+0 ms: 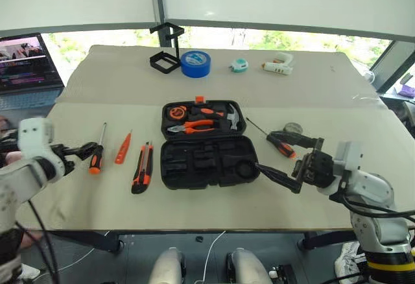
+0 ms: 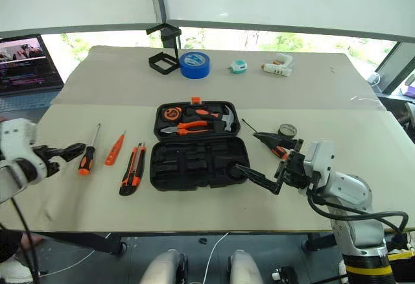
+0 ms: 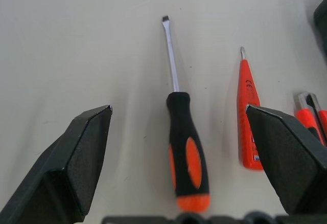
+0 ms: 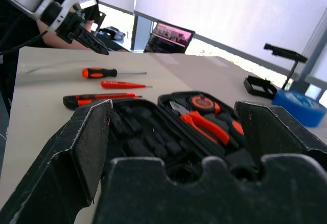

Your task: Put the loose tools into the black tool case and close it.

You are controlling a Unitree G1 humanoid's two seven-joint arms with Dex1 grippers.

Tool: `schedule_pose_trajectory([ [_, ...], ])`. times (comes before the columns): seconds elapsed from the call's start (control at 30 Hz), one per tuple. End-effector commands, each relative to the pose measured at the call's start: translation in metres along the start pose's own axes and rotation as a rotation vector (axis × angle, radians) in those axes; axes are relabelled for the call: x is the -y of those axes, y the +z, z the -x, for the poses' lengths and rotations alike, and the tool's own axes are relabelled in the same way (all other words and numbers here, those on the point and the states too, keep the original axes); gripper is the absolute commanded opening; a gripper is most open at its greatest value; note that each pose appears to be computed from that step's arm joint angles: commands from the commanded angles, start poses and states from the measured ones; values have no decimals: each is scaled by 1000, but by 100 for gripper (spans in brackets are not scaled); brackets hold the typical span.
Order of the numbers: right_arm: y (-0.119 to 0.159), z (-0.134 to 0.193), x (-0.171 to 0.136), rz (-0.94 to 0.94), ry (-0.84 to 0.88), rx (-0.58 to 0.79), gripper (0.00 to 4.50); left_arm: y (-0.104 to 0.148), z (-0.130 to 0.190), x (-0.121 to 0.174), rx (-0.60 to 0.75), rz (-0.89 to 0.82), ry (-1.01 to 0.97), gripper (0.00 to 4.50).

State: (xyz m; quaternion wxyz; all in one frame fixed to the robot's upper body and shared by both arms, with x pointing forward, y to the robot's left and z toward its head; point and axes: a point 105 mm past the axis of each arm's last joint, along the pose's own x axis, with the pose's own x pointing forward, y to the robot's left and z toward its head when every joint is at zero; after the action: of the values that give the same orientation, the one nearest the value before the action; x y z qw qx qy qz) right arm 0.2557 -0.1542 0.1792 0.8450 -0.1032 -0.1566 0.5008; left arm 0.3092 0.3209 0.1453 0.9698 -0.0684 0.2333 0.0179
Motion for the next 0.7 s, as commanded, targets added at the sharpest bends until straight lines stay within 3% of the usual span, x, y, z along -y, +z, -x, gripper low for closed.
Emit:
schedule_pose_trajectory([
  [0.03,5,5,1,42,1,12,447,-9,-23,-1,-94,9,17,450],
  [0.07,4,6,0,42,2,9,447,-14,-26,0,-131,12,18,450],
  [0.17,3,10,1,45,-4,5,450,-19,-29,3,-176,-7,9,370],
  [0.33,0,22,5,58,-45,-14,450,-28,-12,-5,-271,-60,57,184],
  [0.43,-3,26,3,60,-59,-25,450,-19,-10,-19,-195,-47,102,83],
  [0.53,-3,33,2,80,-73,-51,450,22,-3,-13,39,-59,54,83],
  [0.63,0,47,3,134,-37,-129,450,64,18,28,248,-219,-157,83],
  [0.67,0,52,3,137,-25,-153,450,70,24,49,290,-326,-261,83],
  [0.7,3,58,12,128,-80,-153,450,62,35,93,272,-545,-493,83],
])
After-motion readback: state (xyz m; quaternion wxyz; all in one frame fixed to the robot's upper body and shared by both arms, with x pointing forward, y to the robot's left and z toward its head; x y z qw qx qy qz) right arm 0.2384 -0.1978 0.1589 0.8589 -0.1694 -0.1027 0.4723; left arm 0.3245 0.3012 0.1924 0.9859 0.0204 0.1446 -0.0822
